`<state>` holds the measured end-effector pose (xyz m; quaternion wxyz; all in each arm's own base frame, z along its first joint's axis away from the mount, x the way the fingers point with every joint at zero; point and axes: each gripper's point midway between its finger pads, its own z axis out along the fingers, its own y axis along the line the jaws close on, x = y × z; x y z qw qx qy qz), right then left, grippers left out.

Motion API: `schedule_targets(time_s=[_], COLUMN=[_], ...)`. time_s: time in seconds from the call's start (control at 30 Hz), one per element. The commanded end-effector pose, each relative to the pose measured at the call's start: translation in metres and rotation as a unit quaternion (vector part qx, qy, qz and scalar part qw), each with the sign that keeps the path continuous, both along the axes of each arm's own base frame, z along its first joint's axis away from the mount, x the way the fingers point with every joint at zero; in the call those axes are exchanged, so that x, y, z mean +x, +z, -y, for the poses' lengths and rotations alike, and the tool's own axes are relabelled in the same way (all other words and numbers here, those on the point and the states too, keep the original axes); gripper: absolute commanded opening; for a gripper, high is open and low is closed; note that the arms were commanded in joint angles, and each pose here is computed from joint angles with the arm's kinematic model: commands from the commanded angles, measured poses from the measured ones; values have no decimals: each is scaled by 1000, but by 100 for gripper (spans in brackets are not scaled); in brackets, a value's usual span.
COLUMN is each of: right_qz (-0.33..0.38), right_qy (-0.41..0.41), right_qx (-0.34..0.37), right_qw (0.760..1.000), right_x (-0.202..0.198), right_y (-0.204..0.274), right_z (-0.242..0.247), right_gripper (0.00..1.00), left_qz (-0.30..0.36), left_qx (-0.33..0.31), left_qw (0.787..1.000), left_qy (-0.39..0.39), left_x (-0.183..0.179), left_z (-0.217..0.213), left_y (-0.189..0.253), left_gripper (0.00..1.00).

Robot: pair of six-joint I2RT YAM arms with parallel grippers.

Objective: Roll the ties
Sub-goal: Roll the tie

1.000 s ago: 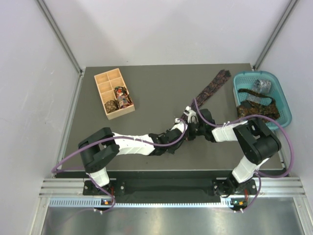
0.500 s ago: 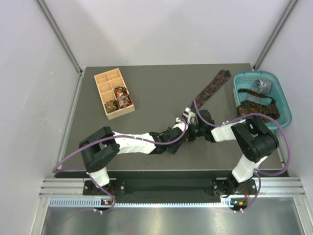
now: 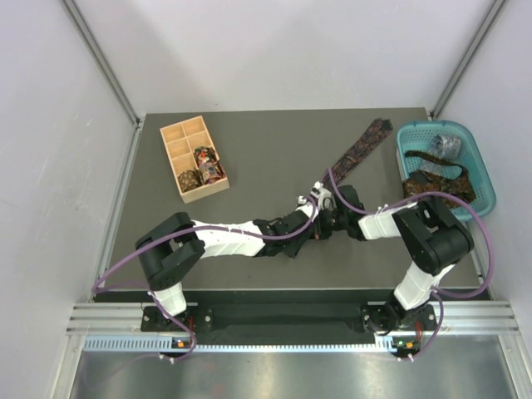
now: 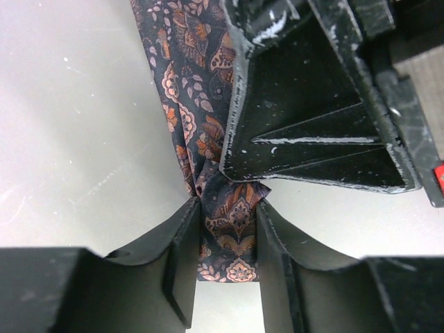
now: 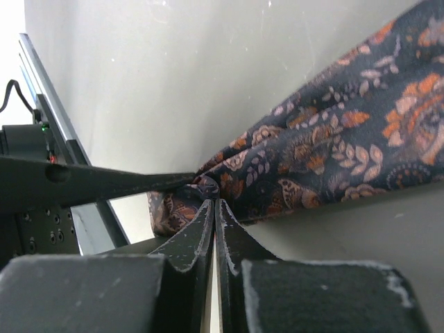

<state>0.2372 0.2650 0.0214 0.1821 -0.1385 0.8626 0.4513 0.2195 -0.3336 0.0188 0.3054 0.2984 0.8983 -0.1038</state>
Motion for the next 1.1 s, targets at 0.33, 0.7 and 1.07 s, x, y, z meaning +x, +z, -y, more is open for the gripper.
schedule_targets(time_s=[0.33,0.7,1.07], right_qz=[67,143,334], right_qy=[-21,-148,-257], right_qx=[6,-18,-80], right_qw=[998,978,903], right_x=[24,39,3], right_y=[27,63,130], right_z=[3,55,98], right_gripper=[19,26,26], left_qz=[-46,-72,-95], left_qx=[82,88,88], left_qw=[995,993,991], left_qy=[41,42,37], left_x=[-16,-19,-21], left_z=[-46,-51,-52], left_y=[-43,-57,-61], left_gripper=[35,34,32])
